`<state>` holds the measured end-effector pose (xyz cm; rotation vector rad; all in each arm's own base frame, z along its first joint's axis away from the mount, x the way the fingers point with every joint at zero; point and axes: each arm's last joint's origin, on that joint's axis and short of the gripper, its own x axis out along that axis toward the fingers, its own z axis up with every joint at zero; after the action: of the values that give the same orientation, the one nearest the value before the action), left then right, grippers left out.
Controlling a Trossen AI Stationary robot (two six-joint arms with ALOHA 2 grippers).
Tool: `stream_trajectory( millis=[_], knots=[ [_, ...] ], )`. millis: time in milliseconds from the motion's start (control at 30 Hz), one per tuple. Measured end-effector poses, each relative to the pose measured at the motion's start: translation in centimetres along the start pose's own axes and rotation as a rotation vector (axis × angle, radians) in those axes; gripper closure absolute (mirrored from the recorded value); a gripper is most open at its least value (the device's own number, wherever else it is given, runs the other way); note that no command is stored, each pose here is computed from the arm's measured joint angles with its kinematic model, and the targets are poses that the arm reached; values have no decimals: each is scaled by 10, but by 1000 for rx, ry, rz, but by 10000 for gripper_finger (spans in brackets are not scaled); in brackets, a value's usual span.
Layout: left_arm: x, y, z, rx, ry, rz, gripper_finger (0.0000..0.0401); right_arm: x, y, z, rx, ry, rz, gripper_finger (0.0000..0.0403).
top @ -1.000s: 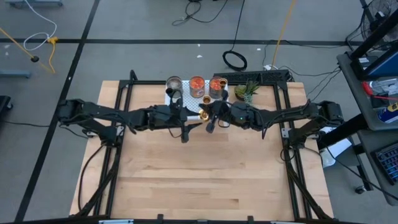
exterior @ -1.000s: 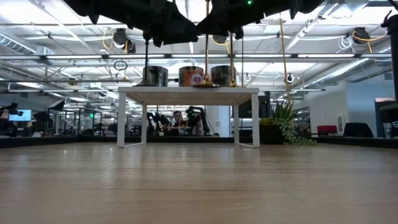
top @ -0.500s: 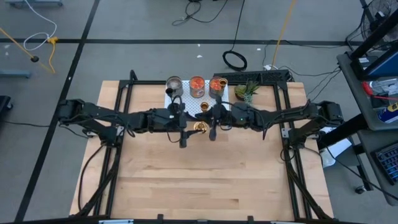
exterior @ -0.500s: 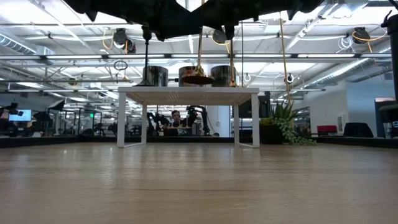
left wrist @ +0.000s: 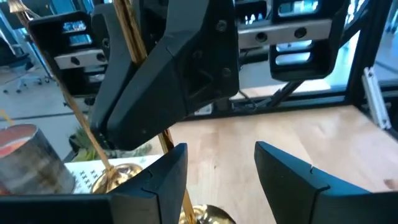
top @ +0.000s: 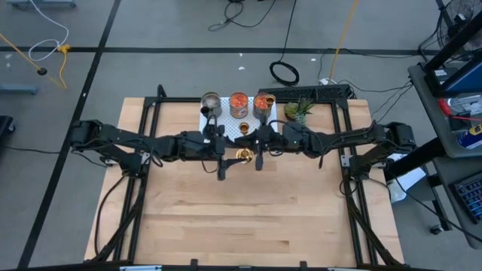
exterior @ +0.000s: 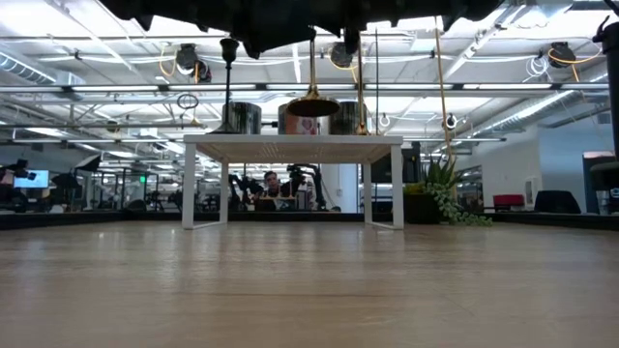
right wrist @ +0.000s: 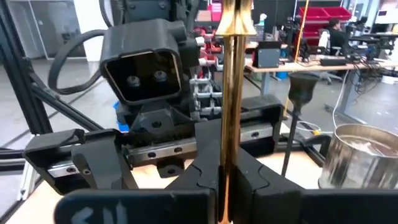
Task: Pick & Place candle stick holders
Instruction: Put the gold candle holder on the shelf aligned with the other candle holders
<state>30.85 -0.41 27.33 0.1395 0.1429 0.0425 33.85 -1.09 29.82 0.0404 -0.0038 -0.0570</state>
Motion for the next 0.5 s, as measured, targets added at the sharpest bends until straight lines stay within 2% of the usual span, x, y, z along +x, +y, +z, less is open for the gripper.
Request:
stream_trajectory(
  millis=[200, 500],
  knots=[
    [0, 0, 4, -18, -37, -17, 206, 0, 1, 0, 6, 0, 7, 397],
    [0, -1, -1, -47, 15, -23, 206, 0, 0, -3, 18, 30, 4, 397]
  ],
)
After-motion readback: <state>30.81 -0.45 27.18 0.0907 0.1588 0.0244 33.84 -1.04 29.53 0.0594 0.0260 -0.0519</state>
